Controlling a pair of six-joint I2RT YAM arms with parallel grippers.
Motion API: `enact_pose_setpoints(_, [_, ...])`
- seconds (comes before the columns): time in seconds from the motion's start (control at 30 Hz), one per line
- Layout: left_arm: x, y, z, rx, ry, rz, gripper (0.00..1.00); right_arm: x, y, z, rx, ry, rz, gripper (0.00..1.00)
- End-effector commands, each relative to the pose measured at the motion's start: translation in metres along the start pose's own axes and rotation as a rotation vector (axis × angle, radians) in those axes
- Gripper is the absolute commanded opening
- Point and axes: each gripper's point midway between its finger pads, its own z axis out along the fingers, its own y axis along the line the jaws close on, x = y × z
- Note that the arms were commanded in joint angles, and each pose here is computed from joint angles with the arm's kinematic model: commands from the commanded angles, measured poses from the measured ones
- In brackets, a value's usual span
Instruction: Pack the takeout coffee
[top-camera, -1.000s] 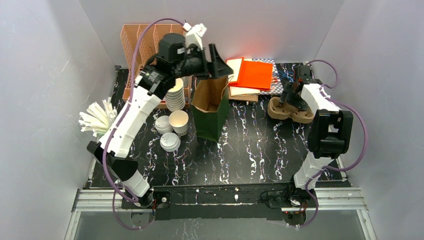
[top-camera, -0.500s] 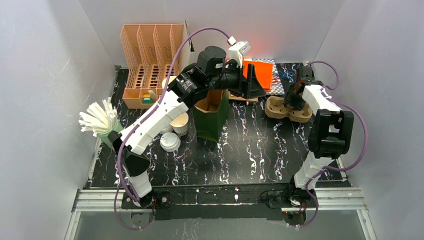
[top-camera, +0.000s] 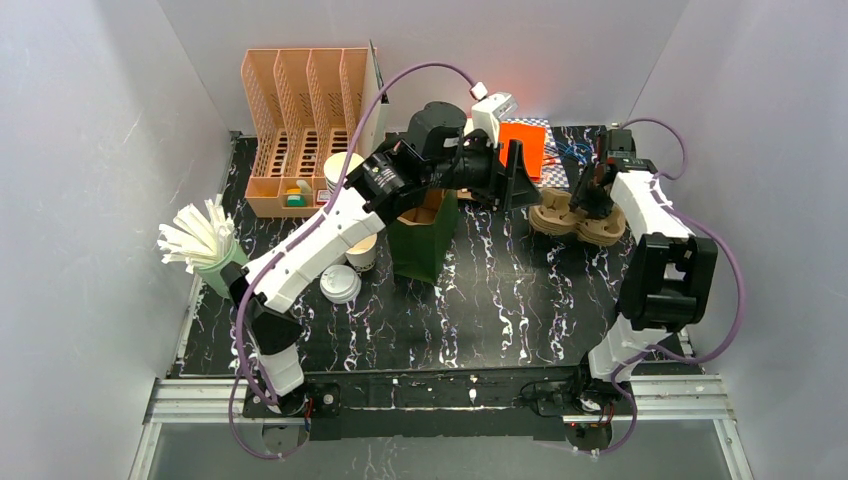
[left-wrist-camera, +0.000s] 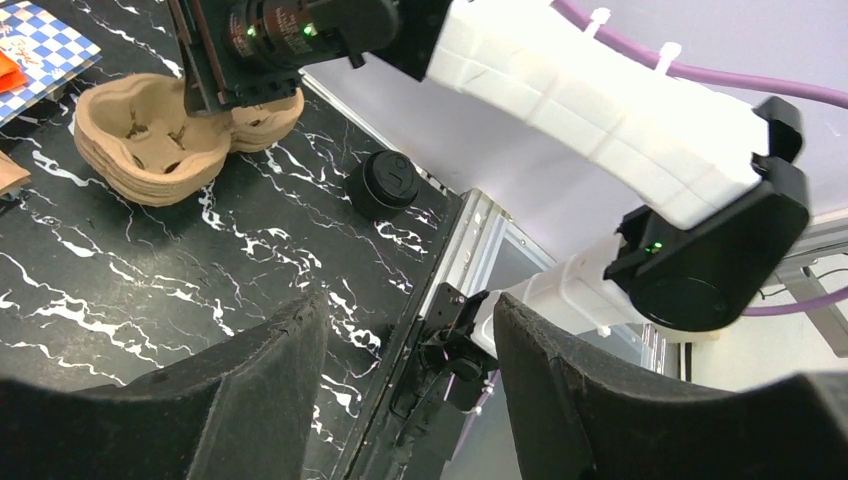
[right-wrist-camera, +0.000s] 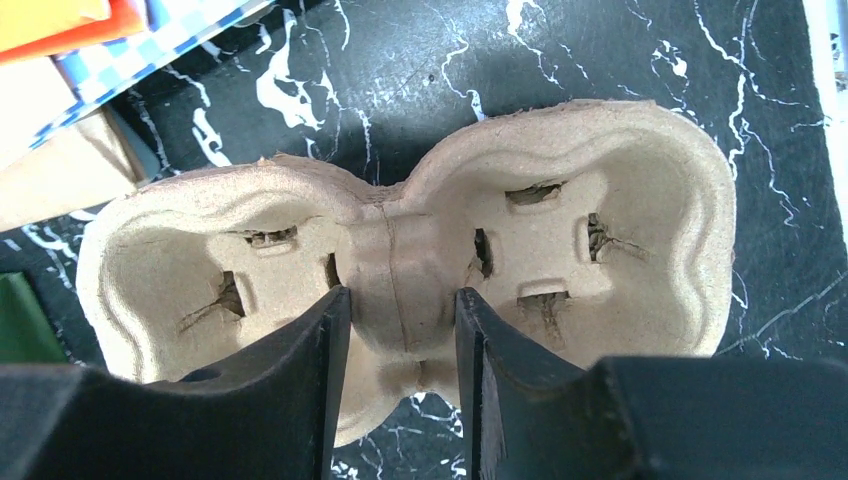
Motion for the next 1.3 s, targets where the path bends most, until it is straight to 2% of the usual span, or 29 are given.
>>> enact_pose_setpoints(0.0, [0.003,0.002,0.007,0.0,0.006,0.017,0.59,-0.017,0.007,-0.038,-0.047,-0.069,0.03,0.46])
enact_pose_setpoints(0.23, [0.019,0.014,0.022,-0.019,0.05,-0.019,0.59,0.0,0.009,-0.045,-0.062,-0.001,0.046,0.43])
enact_pose_setpoints(0.43, [0.042,0.021,0.066,-0.028,0.108,-0.052,0.52,0.023,-0.006,-0.044,-0.019,0.017,0.042,0.44])
enact_pose_setpoints(0.5, [0.05,0.022,0.082,-0.03,0.125,-0.053,0.51,0.028,-0.006,-0.039,-0.033,0.029,0.016,0.49])
enact_pose_setpoints(0.53, [0.053,0.024,0.089,-0.036,0.129,-0.054,0.51,0.031,-0.005,-0.038,-0.04,0.04,-0.002,0.62])
enact_pose_setpoints(0.6, [0.06,0.031,0.098,-0.06,0.135,-0.054,0.51,0.029,-0.001,-0.041,-0.074,0.023,-0.036,0.69])
enact_pose_setpoints(0.83, [0.063,0.075,0.1,-0.26,0.103,-0.02,0.51,0.038,0.04,-0.064,-0.27,-0.069,-0.146,0.67])
enact_pose_setpoints(1.0, [0.048,0.091,0.079,-0.395,0.032,-0.003,0.51,0.05,0.065,-0.072,-0.375,-0.084,-0.186,0.57])
enact_pose_setpoints(1.1, [0.037,0.097,0.062,-0.46,-0.022,0.019,0.51,0.061,0.081,-0.069,-0.402,-0.064,-0.254,0.55])
enact_pose_setpoints(1.27, [0.031,0.101,0.048,-0.502,-0.057,0.041,0.51,0.072,0.09,-0.053,-0.348,-0.047,-0.305,0.55])
